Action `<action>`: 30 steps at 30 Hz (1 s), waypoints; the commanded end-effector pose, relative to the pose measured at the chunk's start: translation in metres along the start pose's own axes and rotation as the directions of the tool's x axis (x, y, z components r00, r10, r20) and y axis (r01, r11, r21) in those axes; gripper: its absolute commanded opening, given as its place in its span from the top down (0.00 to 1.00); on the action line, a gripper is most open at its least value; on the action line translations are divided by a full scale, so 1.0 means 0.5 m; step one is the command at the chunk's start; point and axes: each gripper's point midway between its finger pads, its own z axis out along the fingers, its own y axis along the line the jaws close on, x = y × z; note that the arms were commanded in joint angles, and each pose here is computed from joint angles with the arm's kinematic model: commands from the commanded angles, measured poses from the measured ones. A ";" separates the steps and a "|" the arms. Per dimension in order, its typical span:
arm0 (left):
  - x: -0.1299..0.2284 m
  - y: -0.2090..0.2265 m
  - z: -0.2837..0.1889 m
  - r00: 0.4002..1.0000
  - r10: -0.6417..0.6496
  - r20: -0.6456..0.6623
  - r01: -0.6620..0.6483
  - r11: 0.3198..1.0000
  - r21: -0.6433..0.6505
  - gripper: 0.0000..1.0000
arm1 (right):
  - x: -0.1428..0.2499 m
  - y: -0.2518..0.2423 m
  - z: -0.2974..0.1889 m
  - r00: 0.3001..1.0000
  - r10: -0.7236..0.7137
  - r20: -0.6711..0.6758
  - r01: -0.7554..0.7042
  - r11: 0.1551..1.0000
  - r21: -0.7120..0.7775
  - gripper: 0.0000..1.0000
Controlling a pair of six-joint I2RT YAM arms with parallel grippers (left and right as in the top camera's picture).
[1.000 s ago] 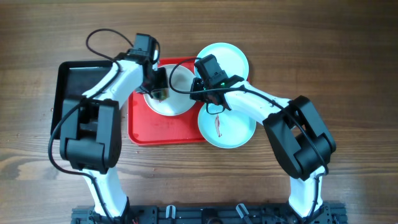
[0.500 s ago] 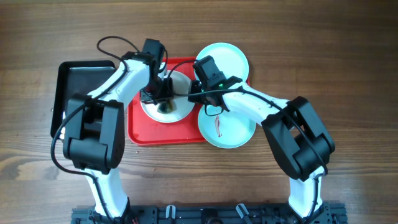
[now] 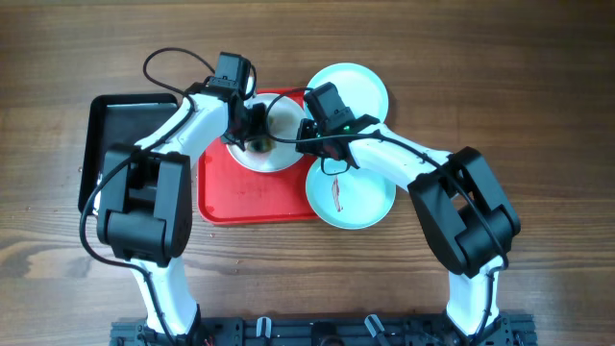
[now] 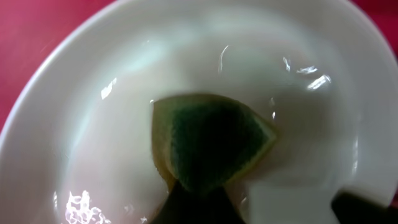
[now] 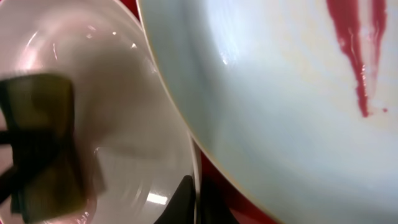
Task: Clean dirty plates on tray and stack at the side
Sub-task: 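Scrub the white plate with the sponge in the left gripper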
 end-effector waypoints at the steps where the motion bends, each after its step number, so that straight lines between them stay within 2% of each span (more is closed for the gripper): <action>1: -0.011 0.012 0.049 0.999 0.015 0.032 -0.015 1.000 -0.009 0.96 | 0.046 -0.013 0.021 0.997 -0.036 -0.067 0.037 0.999 0.021 0.96; 4: -0.034 0.064 0.043 0.995 0.019 0.095 -0.004 0.987 -0.160 0.96 | 0.046 -0.013 0.021 0.997 -0.036 -0.067 0.037 0.999 0.021 0.96; 7: -0.018 0.124 0.029 0.996 -0.022 0.092 0.050 0.946 -0.319 0.96 | 0.046 -0.012 0.021 0.997 -0.036 -0.066 0.037 0.999 0.021 0.96; 8: 0.001 0.157 0.018 0.996 -0.050 0.076 0.076 0.912 -0.403 0.96 | 0.046 -0.012 0.021 0.997 -0.036 -0.066 0.037 0.999 0.020 0.96; 10: 0.034 0.190 0.002 0.997 -0.077 0.027 0.081 0.872 -0.483 0.96 | 0.048 -0.007 0.021 0.996 -0.044 -0.072 0.045 0.999 0.007 0.96; 13: 0.085 0.213 -0.011 0.990 -0.112 -0.084 0.054 0.858 -0.510 0.96 | 0.050 0.007 0.021 0.994 -0.077 -0.074 0.076 0.997 -0.025 0.96; 14: 0.110 0.207 -0.012 0.982 -0.097 -0.163 0.007 0.879 -0.477 0.96 | 0.050 0.008 0.021 0.994 -0.077 -0.075 0.075 0.997 -0.027 0.96; 16: 0.162 0.169 -0.009 0.945 -0.031 -0.325 -0.080 0.943 -0.324 0.96 | 0.050 0.008 0.021 0.994 -0.077 -0.074 0.076 0.997 -0.028 0.96; 17: 0.189 0.138 -0.010 0.917 0.019 -0.397 -0.113 0.970 -0.215 0.96 | 0.049 0.009 0.021 0.994 -0.077 -0.073 0.075 0.997 -0.029 0.95; 18: 0.217 0.089 -0.013 0.884 0.088 -0.458 -0.126 0.991 -0.053 0.96 | 0.048 0.010 0.021 0.994 -0.078 -0.070 0.076 0.997 -0.031 0.96; 20: 0.232 0.046 -0.016 0.863 0.175 -0.474 -0.153 0.985 0.086 0.96 | 0.047 0.011 0.021 0.995 -0.078 -0.068 0.076 0.997 -0.033 0.96; 21: 0.239 0.026 -0.015 0.847 0.253 -0.468 -0.208 0.967 0.147 0.96 | 0.047 0.011 0.021 0.995 -0.078 -0.068 0.076 0.997 -0.033 0.96; 23: 0.246 0.016 -0.012 0.824 0.327 -0.463 -0.280 0.945 0.169 0.96 | 0.048 0.012 0.021 0.994 -0.079 -0.071 0.076 0.996 -0.036 0.96; 25: 0.248 0.022 -0.009 0.817 0.336 -0.470 -0.310 0.941 0.135 0.96 | 0.048 0.012 0.021 0.994 -0.078 -0.071 0.076 0.996 -0.035 0.96; 28: 0.252 0.024 -0.011 0.827 0.288 -0.484 -0.272 0.957 0.105 0.96 | 0.048 0.012 0.021 0.994 -0.079 -0.071 0.076 0.996 -0.036 0.96; 30: 0.255 0.011 -0.012 0.826 0.290 -0.483 -0.253 0.957 0.142 0.96 | 0.047 0.012 0.021 0.994 -0.078 -0.070 0.076 0.996 -0.037 0.96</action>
